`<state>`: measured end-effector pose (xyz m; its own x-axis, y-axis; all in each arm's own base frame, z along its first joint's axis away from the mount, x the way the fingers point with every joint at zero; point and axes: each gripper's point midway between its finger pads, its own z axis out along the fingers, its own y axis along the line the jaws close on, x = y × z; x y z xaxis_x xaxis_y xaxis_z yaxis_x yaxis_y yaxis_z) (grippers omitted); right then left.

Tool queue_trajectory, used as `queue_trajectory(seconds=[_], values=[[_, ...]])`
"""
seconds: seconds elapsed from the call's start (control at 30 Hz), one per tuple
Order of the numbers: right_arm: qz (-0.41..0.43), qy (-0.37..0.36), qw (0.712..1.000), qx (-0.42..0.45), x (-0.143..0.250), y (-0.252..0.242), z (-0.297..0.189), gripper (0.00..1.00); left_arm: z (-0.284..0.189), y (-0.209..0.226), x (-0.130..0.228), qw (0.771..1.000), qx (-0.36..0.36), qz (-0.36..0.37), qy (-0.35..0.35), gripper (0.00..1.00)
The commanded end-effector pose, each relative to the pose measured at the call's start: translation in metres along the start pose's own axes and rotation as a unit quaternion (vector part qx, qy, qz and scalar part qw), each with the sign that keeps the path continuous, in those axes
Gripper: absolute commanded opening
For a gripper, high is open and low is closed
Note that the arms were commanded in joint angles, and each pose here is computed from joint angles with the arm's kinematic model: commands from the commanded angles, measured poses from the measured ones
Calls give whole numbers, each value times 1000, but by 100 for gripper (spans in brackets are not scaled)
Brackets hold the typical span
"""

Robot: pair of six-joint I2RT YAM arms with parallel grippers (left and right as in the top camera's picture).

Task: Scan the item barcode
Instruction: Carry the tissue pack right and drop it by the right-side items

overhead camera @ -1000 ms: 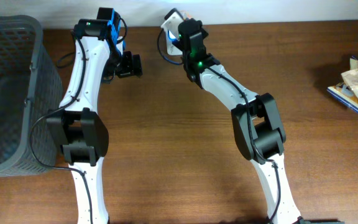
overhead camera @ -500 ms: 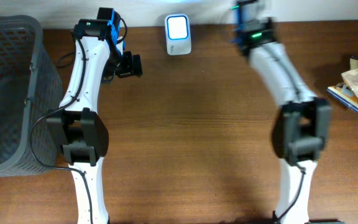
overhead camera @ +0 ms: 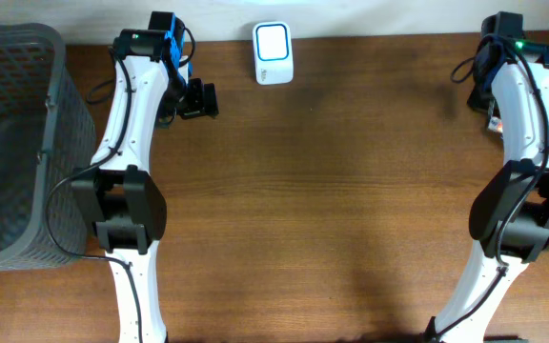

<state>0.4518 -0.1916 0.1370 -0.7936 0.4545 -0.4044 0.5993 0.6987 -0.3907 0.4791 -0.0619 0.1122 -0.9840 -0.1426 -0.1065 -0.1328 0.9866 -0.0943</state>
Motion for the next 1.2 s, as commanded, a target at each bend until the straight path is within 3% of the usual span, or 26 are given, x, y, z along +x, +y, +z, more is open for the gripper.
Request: queue_trajectory(seconds=[0.0, 0.33, 0.63, 1.17], values=[[39, 11, 999, -14, 5, -3, -10, 4, 4, 3, 1, 1000, -6, -4, 4, 99], [219, 25, 975, -27, 6, -109, -42, 4, 4, 3, 1, 1000, -7, -4, 4, 99], [326, 103, 937, -68, 34, -174, 7, 4, 4, 3, 1, 1000, -6, -4, 4, 99], [361, 100, 925, -53, 67, -170, 100, 4, 4, 3, 1, 1000, -6, -4, 4, 99]])
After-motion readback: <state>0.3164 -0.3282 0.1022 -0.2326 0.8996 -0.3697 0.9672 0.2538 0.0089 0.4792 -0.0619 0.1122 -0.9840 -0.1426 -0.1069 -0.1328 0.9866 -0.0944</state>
